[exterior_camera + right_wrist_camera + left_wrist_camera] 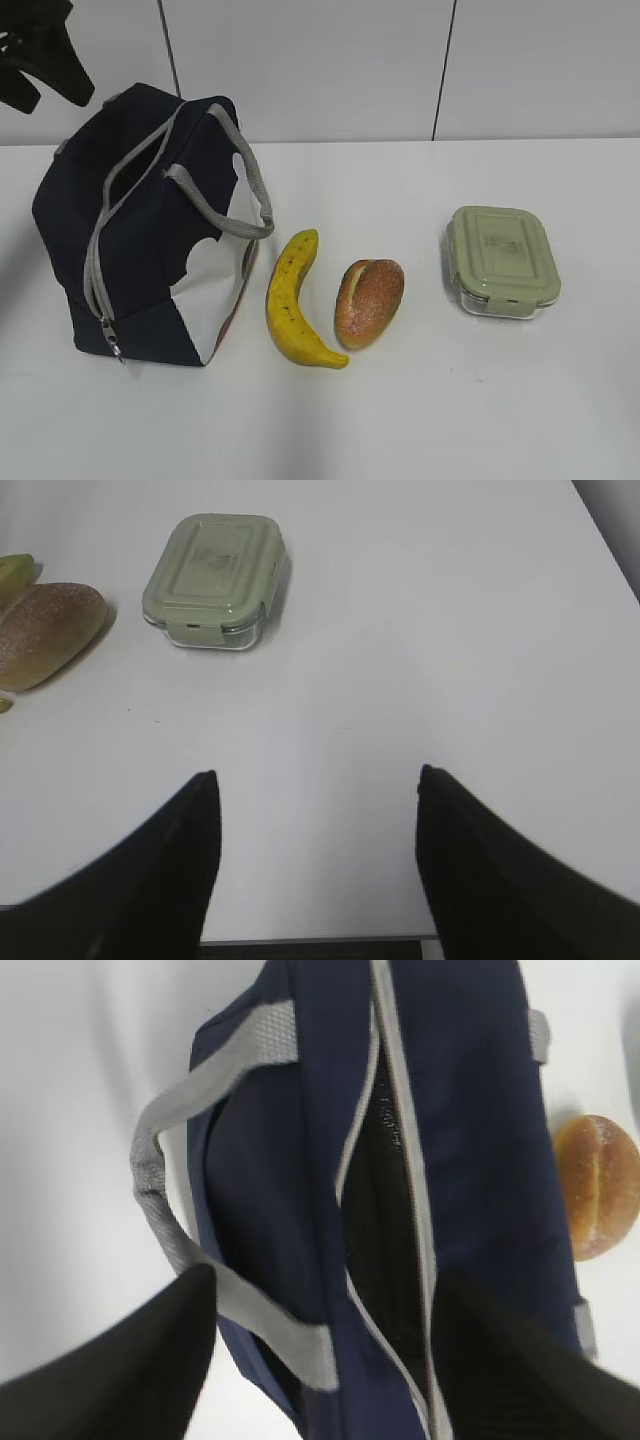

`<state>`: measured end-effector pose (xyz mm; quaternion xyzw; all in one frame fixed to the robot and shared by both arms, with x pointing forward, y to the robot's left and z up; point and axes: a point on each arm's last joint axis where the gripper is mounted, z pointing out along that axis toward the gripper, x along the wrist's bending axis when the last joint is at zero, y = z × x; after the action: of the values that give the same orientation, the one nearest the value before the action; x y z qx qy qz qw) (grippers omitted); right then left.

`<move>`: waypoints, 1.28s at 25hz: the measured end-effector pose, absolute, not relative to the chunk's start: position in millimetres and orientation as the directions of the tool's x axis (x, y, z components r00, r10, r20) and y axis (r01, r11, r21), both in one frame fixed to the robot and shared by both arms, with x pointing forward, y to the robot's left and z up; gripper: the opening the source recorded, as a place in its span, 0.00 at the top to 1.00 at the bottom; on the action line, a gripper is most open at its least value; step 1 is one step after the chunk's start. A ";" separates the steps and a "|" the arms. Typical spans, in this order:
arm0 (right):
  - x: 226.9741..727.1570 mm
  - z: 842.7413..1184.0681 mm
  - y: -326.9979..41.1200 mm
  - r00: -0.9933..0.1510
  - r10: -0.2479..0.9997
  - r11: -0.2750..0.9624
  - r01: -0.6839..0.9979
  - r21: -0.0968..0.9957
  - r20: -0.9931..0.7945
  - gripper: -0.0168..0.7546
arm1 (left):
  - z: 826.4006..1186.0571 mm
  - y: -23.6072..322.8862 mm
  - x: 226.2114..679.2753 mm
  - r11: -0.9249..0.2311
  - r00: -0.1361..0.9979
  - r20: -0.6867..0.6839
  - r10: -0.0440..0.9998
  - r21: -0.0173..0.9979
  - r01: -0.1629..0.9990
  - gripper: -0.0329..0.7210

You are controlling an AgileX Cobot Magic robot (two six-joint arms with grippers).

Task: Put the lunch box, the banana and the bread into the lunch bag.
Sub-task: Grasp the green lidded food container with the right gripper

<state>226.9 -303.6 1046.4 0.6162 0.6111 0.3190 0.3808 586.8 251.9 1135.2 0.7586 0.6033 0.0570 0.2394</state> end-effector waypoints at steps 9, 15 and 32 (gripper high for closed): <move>226.9 1046.4 -303.6 0.049 0.996 0.037 0.510 0.859 -0.072 0.38 | 1103.3 247.3 631.3 -0.154 0.254 -0.229 0.940 0.379 0.912 0.46; 226.9 1046.4 -303.6 0.049 0.996 0.037 0.510 0.859 -0.072 0.38 | 1089.7 246.1 640.1 -0.152 0.246 -0.242 0.939 0.351 0.924 0.56; 226.9 1046.4 -303.6 0.049 0.996 0.037 0.510 0.859 -0.072 0.38 | 1085.3 237.3 642.9 -0.114 0.236 -0.344 0.909 0.340 0.933 0.96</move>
<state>226.9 -303.6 1046.4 0.6162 0.6111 0.3190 0.3808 642.9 237.3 1085.3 0.7458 0.6175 -0.0250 0.2487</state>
